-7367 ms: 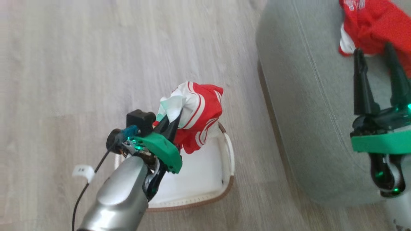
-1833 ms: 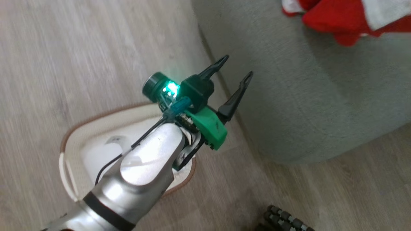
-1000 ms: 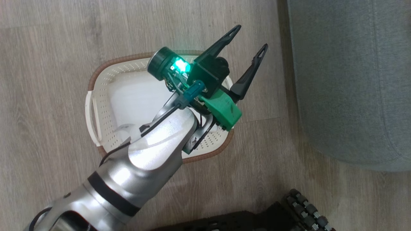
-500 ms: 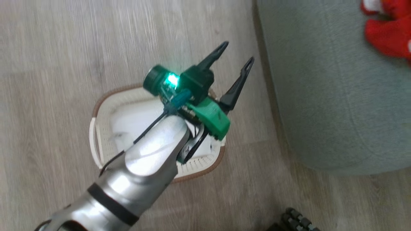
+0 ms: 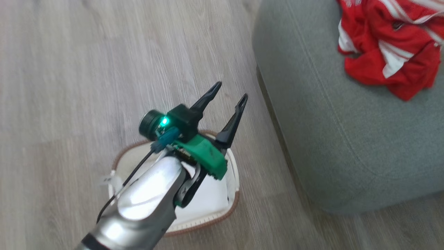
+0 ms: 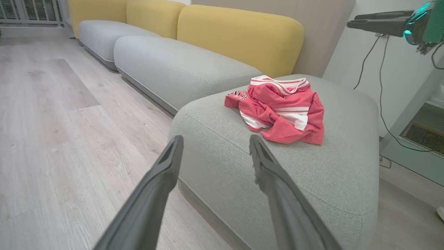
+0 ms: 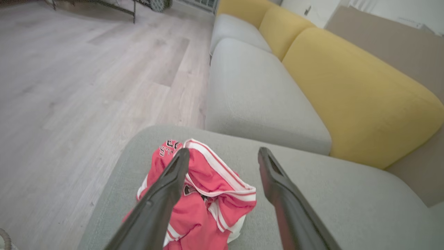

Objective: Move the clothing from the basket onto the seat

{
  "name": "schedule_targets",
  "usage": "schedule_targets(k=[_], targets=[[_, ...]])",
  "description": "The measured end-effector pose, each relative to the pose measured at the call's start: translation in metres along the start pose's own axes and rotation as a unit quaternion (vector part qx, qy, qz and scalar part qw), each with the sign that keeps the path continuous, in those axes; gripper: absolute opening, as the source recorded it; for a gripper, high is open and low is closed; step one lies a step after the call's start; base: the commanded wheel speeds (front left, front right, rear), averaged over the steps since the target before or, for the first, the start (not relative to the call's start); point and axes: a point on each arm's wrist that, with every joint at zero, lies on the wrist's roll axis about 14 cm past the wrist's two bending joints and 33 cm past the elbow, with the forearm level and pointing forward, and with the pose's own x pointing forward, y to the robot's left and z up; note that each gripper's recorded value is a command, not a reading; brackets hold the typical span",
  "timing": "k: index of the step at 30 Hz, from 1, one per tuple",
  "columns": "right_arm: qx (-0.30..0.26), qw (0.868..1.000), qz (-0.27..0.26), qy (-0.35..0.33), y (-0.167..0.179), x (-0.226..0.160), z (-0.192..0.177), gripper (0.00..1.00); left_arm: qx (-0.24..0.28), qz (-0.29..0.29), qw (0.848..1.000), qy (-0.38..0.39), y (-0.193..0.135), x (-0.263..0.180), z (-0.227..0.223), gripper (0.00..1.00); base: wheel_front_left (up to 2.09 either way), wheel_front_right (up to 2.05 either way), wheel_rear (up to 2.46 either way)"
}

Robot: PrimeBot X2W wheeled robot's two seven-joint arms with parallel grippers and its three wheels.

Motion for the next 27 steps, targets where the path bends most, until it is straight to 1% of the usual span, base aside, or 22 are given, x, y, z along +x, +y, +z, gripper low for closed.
schedule_targets(k=[3, 4, 5, 8, 12, 14, 17, 18, 19, 20, 21, 27], targets=[[0.010, 1.000, -0.001, -0.025, -0.004, -0.012, 0.012, 1.00, 0.004, 0.008, 1.000, -0.009, 0.000, -0.008, 0.010, 1.00, 0.00, 0.00, 0.00], [0.024, 0.999, -0.002, -0.042, -0.006, -0.022, 0.019, 1.00, 0.010, 0.020, 1.000, -0.016, 0.002, -0.017, 0.017, 1.00, 0.00, 0.00, 0.00], [0.024, 0.999, -0.002, -0.042, -0.006, -0.022, 0.019, 1.00, 0.010, 0.020, 1.000, -0.016, 0.002, -0.017, 0.017, 1.00, 0.00, 0.00, 0.00], [0.050, 0.996, 0.003, -0.074, -0.002, -0.032, 0.031, 1.00, 0.016, 0.049, 0.998, -0.029, 0.010, -0.036, 0.029, 1.00, 0.00, 0.00, 0.00], [0.078, 0.987, 0.007, -0.138, 0.003, -0.035, 0.063, 1.00, 0.017, 0.093, 0.995, -0.042, 0.028, -0.058, 0.039, 1.00, 0.00, 0.00, 0.00], [0.089, 0.984, 0.008, -0.155, 0.008, -0.037, 0.067, 1.00, 0.017, 0.121, 0.991, -0.047, 0.038, -0.070, 0.043, 1.00, 0.00, 0.00, 0.00], [0.117, 0.980, 0.018, -0.159, 0.030, -0.038, 0.050, 1.00, 0.021, 0.167, 0.984, -0.055, 0.057, -0.090, 0.048, 1.00, 0.00, 0.00, 0.00], [0.117, 0.980, 0.018, -0.159, 0.030, -0.038, 0.050, 1.00, 0.021, 0.167, 0.984, -0.055, 0.057, -0.090, 0.048, 1.00, 0.00, 0.00, 0.00], [0.126, 0.980, 0.022, -0.155, 0.040, -0.039, 0.041, 1.00, 0.022, 0.180, 0.982, -0.057, 0.062, -0.096, 0.050, 1.00, 0.00, 0.00, 0.00], [0.144, 0.978, 0.032, -0.147, 0.062, -0.041, 0.022, 1.00, 0.022, 0.205, 0.977, -0.061, 0.071, -0.108, 0.052, 1.00, 0.00, 0.00, 0.00], [0.155, 0.977, 0.037, -0.143, 0.073, -0.043, 0.013, 1.00, 0.021, 0.214, 0.975, -0.063, 0.074, -0.114, 0.053, 1.00, 0.00, 0.00, 0.00], [0.206, 0.967, 0.059, -0.135, 0.132, -0.061, -0.019, 1.00, 0.015, 0.280, 0.957, -0.071, 0.093, -0.152, 0.053, 1.00, 0.00, 0.00, 0.00]])
